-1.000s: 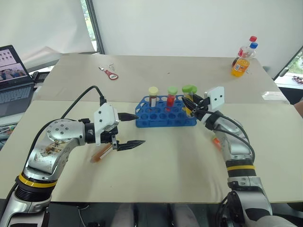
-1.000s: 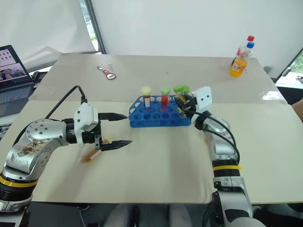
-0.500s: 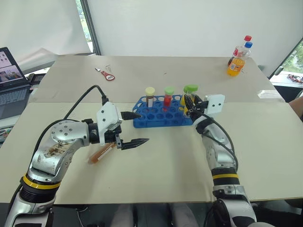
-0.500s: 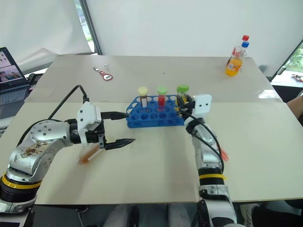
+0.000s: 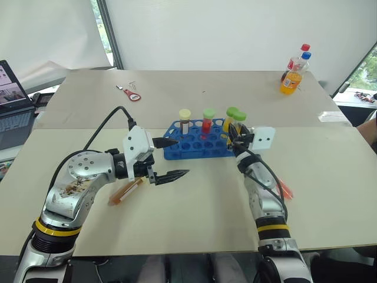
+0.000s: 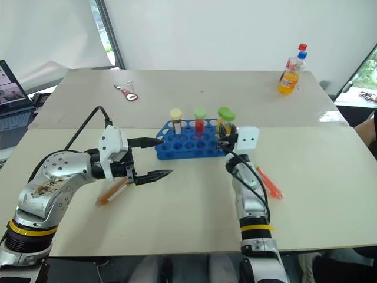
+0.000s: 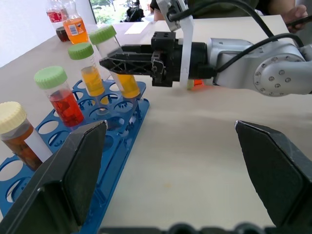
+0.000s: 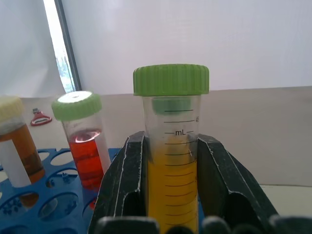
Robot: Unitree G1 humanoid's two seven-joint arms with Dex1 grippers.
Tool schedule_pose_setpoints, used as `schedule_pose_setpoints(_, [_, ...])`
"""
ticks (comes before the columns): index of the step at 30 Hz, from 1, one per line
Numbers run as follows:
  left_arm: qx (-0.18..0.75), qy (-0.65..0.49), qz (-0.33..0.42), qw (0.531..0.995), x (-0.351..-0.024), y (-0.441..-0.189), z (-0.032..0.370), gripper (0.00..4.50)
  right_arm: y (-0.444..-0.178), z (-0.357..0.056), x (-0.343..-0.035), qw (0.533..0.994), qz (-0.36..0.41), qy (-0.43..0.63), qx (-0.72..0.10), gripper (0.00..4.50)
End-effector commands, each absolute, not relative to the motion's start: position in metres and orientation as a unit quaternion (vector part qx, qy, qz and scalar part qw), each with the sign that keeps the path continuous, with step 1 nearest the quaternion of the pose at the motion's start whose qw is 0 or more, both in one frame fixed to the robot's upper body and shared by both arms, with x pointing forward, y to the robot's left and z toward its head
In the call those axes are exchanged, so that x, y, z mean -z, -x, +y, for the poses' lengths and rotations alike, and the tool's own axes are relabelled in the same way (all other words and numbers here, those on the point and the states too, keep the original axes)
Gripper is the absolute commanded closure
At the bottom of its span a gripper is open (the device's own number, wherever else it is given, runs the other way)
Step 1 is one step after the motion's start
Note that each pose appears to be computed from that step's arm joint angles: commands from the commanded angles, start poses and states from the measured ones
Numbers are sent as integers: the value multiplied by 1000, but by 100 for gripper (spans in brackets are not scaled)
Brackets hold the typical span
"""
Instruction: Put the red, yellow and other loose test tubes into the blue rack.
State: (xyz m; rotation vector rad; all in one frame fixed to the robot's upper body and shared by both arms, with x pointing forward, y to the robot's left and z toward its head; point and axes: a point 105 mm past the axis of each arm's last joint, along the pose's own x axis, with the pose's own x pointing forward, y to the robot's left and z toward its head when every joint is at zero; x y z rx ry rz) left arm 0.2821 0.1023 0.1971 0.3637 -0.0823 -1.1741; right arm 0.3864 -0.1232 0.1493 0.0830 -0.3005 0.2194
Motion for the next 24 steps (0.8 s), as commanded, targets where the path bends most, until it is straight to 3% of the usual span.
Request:
schedule_pose_setpoints(1, [554,-177,-57,812,-205,-279,96,0,-382,-116,-145,980,-147,-43,-129,303])
schedule_pose_setpoints(2, [554,-177,-57,812,-205,-280,96,0,-380,-115,-146,979,-149,-41,-136,246])
schedule_pose_setpoints(9, [552,-174,-60,813,-206,-281,92,0,-372,-130,-148,980,-123,8,-154,10])
schedule_pose_setpoints(19, [547,-181,-51,816,-201,-284,95,0,-318,-168,-182,962,-67,107,-243,10])
schedule_pose_setpoints(24, [581,-204,-29,787,-194,-273,99,0,-310,-201,-196,946,76,208,-236,10])
